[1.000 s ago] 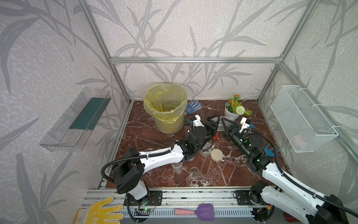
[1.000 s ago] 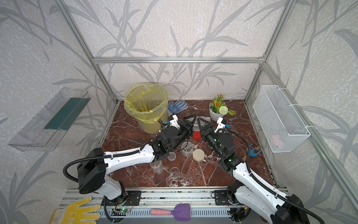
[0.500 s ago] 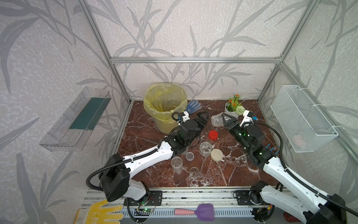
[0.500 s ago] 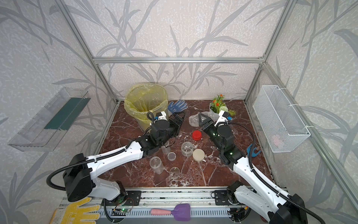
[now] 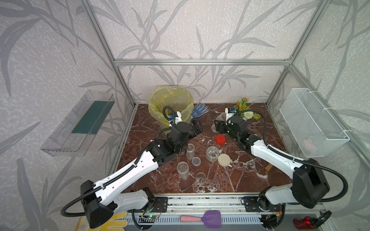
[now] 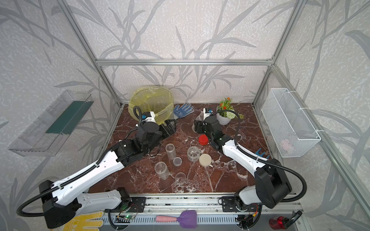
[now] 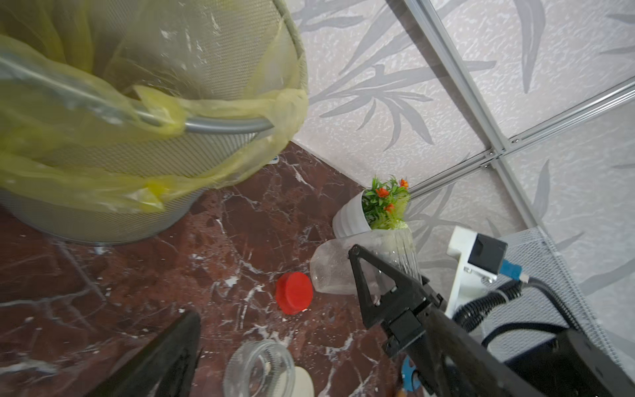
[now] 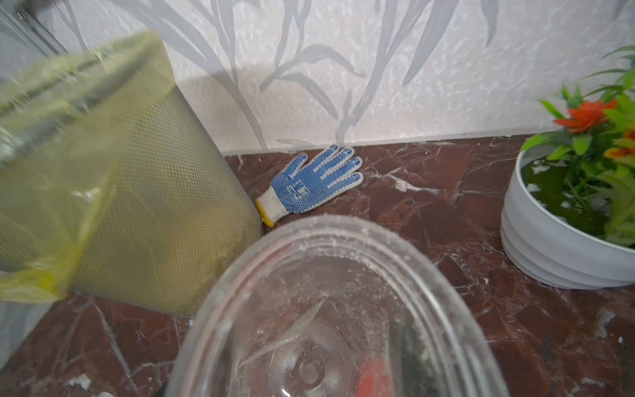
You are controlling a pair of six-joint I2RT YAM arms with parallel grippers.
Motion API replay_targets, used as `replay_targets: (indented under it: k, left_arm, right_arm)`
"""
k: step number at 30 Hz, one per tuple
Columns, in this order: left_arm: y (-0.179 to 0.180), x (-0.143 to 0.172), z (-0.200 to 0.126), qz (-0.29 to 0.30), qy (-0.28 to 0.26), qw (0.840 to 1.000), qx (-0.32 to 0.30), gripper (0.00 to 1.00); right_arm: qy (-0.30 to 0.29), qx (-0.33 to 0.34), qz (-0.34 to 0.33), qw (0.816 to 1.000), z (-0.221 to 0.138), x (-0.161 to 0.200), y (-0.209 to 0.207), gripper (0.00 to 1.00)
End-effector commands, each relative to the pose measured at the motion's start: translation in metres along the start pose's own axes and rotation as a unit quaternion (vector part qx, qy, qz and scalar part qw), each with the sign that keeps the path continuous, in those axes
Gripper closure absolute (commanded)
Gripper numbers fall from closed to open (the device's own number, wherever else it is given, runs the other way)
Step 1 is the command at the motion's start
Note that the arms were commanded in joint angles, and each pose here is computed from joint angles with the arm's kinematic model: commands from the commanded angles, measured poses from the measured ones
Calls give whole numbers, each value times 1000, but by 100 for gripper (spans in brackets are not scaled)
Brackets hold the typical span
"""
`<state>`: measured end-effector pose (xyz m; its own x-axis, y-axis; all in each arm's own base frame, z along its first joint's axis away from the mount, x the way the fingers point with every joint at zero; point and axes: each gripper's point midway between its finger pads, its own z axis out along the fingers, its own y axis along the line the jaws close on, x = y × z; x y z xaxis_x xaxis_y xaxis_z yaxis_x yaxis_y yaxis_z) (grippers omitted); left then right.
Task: Empty expired oatmeal from jars
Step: Place the jar at the center of the board.
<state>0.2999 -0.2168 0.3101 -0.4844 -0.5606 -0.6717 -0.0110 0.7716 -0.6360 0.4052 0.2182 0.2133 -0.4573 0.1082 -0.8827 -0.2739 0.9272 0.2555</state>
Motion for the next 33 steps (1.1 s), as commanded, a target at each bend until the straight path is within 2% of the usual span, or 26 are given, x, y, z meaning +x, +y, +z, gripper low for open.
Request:
replay_targets:
  k: [1,9,12,19,20,27,30,33]
  left_arm:
    - [39,0,-9,75,-10,995,-67,1]
    - [76,6,-18,104,-15,988,-116,1]
    - [88,6,-22,117,-19,984,-136,1]
    - [121,1,-37,155,-46,970,-182,1]
    - [129,0,-39,158,-58,966,-196,1]
    - [185,-16,-67,178,-154,928,-287,1]
    - [200,-22,-79,184,-190,912,-315,1]
    - [208,-27,-87,184,-214,901,-329,1]
  right_arm:
    - [-3,-10,-67,998,17,-10,13,58]
    - [57,26,-121,991,73,35,15,58]
    - [71,36,-122,989,84,53,12,54]
    - [82,59,-121,987,95,76,3,54]
    - [85,59,-123,987,96,78,3,52]
    - [103,64,-125,985,97,92,-3,26]
    - [104,65,-124,985,95,94,-4,21]
    - [109,65,-124,984,95,97,-5,18]
